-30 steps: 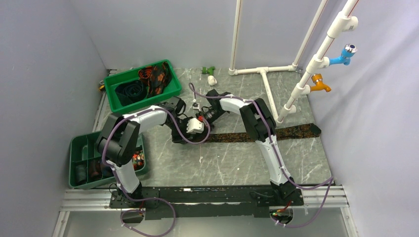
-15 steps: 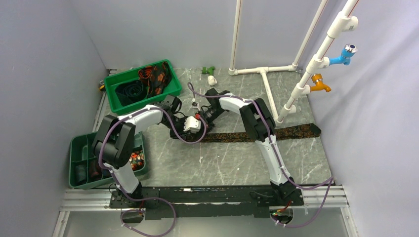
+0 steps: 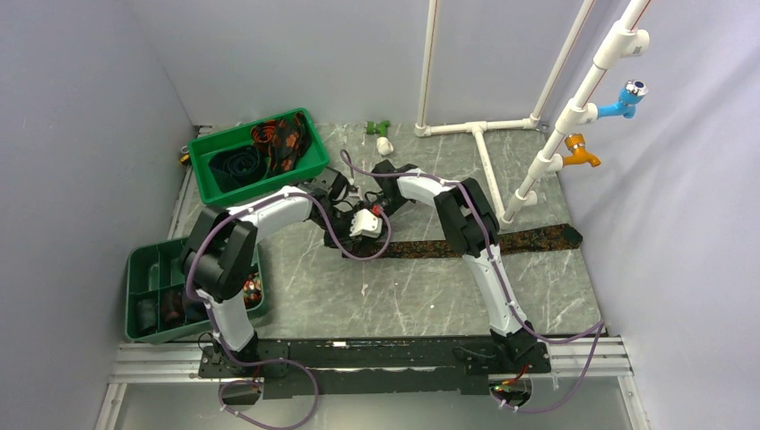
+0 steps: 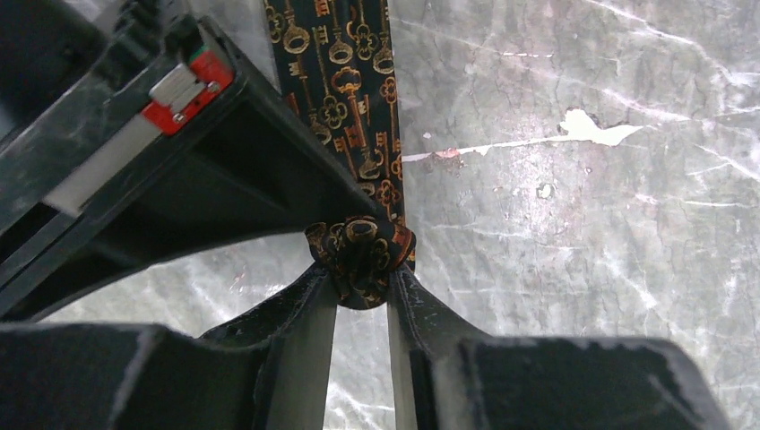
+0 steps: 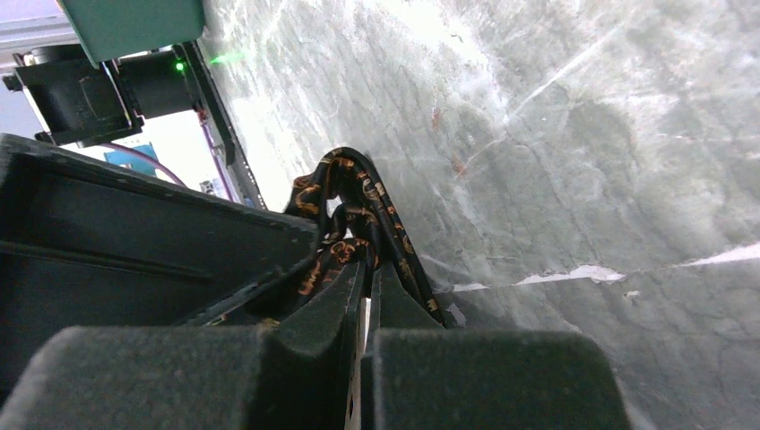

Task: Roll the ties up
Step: Roll the tie at the center of the board.

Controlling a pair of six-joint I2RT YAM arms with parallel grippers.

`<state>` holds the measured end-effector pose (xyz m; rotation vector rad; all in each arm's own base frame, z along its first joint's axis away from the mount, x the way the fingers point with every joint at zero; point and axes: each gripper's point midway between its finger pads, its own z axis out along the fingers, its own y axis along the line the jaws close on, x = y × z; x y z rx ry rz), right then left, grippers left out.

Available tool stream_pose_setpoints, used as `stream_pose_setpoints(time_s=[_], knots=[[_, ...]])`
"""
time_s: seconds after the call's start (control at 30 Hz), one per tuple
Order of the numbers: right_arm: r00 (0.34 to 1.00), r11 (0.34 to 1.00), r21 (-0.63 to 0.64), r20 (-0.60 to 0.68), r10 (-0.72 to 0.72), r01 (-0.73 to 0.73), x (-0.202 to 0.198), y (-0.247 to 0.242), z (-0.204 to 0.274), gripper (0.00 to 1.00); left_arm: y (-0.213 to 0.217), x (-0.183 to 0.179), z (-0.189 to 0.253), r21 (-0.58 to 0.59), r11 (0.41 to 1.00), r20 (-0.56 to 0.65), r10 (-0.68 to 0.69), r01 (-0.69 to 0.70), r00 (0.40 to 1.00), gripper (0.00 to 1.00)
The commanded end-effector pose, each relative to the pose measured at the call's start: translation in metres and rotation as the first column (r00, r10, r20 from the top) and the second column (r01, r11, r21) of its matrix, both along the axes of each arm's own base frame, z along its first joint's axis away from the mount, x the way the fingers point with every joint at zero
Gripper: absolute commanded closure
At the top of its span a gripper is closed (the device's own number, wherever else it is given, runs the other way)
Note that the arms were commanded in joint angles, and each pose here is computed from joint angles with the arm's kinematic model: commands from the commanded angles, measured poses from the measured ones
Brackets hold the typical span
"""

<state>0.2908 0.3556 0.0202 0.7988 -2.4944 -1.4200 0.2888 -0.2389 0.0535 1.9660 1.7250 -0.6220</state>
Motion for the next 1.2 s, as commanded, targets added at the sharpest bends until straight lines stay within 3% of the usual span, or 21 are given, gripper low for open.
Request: stream_pose_setpoints(time_s=[0.0, 0.1, 0.4, 0.63, 1.0, 1.17], knots=[[0.999, 1.0, 0.029, 0.048, -0.003, 0.002, 0.008, 0.006, 0.004, 1.0, -0.009, -0.002, -0.008, 0.052, 0.998, -0.031, 0.02, -0.018, 0.999, 0.68], [0.999, 0.999, 0.034, 0.032, -0.013, 0.012, 0.007, 0.007, 0.007, 1.0, -0.009, -0.002, -0.018, 0.099, 0.995, -0.037, 0.032, -0.028, 0.999, 0.67], [0.999, 1.0, 0.011, 0.026, -0.027, 0.027, 0.006, -0.009, 0.019, 0.71, 0.006, -0.009, -0.04, 0.183, 0.982, -0.062, 0.063, -0.051, 0.996, 0.68], [1.0, 0.997, 0.073, 0.022, -0.009, 0.007, 0.0, -0.016, 0.042, 0.58, 0.003, -0.006, -0.037, 0.171, 0.984, -0.062, 0.057, -0.046, 0.996, 0.68], [1.0, 0.986, 0.162, -0.017, -0.027, 0.029, 0.0, -0.005, 0.059, 0.47, 0.003, -0.007, -0.038, 0.176, 0.983, -0.075, 0.064, -0.049, 0.995, 0.68], [0.999, 0.99, 0.132, -0.014, -0.049, 0.051, 0.008, -0.001, 0.044, 0.53, 0.002, -0.007, -0.038, 0.176, 0.983, -0.08, 0.064, -0.049, 0.995, 0.67]])
